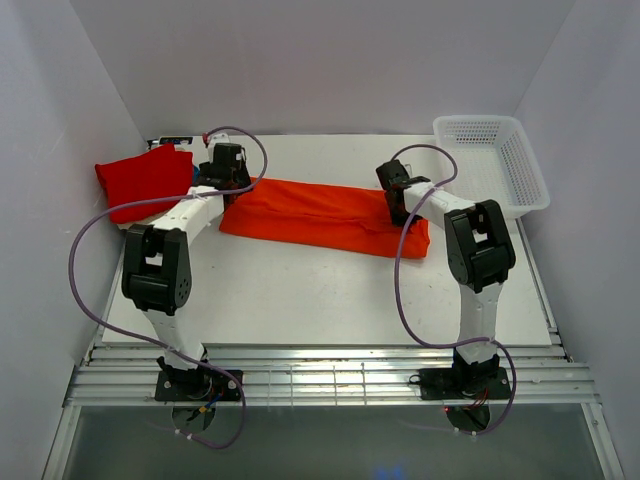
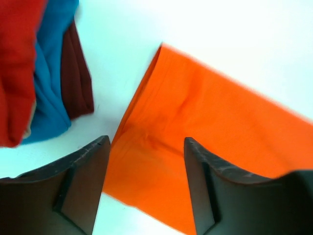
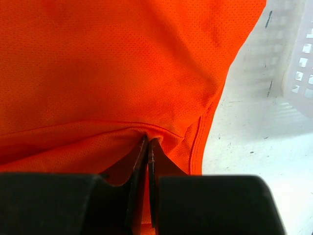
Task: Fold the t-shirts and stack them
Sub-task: Fold the other side of the tshirt into a rectangle
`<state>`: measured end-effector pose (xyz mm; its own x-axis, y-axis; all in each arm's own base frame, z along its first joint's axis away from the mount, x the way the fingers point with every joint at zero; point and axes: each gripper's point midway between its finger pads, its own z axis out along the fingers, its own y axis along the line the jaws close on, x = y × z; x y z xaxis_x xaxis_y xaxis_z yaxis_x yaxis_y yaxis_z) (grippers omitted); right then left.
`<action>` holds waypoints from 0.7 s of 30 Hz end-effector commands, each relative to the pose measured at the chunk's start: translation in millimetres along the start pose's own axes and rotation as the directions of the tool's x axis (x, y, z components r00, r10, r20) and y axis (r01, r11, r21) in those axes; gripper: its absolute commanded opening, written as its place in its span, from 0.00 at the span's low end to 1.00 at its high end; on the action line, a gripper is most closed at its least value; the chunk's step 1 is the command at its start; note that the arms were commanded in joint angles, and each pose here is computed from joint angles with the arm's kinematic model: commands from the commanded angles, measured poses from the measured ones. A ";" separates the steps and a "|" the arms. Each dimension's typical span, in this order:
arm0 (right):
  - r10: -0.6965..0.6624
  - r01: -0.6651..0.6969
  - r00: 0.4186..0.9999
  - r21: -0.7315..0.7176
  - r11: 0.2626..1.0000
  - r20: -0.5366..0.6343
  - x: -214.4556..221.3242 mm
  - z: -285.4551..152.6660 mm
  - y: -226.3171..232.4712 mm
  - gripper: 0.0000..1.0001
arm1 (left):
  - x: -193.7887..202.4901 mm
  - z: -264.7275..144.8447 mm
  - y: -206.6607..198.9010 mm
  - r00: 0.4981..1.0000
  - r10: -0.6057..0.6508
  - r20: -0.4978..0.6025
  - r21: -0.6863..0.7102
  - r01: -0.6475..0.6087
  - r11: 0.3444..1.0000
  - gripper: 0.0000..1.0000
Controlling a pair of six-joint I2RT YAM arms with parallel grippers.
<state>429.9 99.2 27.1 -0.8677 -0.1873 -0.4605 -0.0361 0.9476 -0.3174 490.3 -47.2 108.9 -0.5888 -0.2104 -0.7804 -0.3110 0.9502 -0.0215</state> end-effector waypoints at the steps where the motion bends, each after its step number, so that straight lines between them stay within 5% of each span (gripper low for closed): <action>1: 0.016 -0.017 0.999 0.025 1.000 0.033 -14.3 -1.1 -8.0 0.08 | -84.0 -38.2 -13.6 0.963 -0.053 0.263 0.059 0.039 0.997 0.74; 3: 0.018 -0.019 0.999 0.025 1.000 0.035 -14.5 -2.4 -8.6 0.08 | -96.7 -39.5 -16.2 0.954 -0.061 0.294 0.060 0.045 0.997 0.80; 7: 0.037 -0.040 0.997 0.047 0.998 0.060 -18.6 -11.1 -17.1 0.25 | -116.0 -55.4 -27.5 0.935 -0.071 0.347 0.082 0.045 0.996 0.83; 11: 0.072 -0.080 0.990 0.059 0.995 0.125 -29.0 -23.5 -25.6 0.46 | -95.8 -91.9 -74.6 0.916 -0.095 0.389 0.212 0.012 0.977 0.71; 13: 0.097 -0.112 0.980 0.078 0.991 0.174 -38.8 -37.7 -35.3 0.49 | -52.4 -109.2 -114.9 0.927 -0.050 0.371 0.288 -0.064 0.955 0.65; 14: 0.107 -0.125 0.975 0.080 0.989 0.196 -42.7 -44.1 -39.3 0.62 | -39.9 -116.2 -132.2 0.927 -0.047 0.371 0.330 -0.085 0.940 0.59; 15: 0.113 -0.134 0.969 0.082 0.988 0.218 -43.5 -48.0 -41.7 0.63 | -15.8 -124.3 -155.2 0.942 -0.048 0.333 0.386 -0.089 0.918 0.36; 17: 0.140 -0.165 0.946 0.060 0.984 0.293 -54.8 -73.7 -50.6 0.62 | 16.2 -119.4 -180.6 0.962 -0.013 0.274 0.437 -0.113 0.892 0.07; 19: 0.159 -0.173 0.922 0.009 0.985 0.353 -57.0 -94.0 -53.3 0.56 | 42.3 -123.6 -205.4 0.973 0.009 0.231 0.488 -0.124 0.864 0.00; 20: 0.166 -0.170 0.915 -0.023 0.985 0.369 -57.1 -100.2 -51.6 0.33 | 62.5 -115.4 -213.4 0.977 0.045 0.206 0.486 -0.143 0.862 0.00; 21: 0.161 -0.140 0.918 -0.084 0.987 0.361 -48.9 -100.5 -41.2 0.20 | 76.2 -117.9 -222.5 0.977 0.068 0.201 0.491 -0.161 0.856 0.00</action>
<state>422.1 80.4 113.6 -0.7255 -0.1384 -0.6741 0.0774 0.9570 -0.2797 428.6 -285.2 146.7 -0.4172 -0.0751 -0.9057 0.1862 0.9684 -0.1661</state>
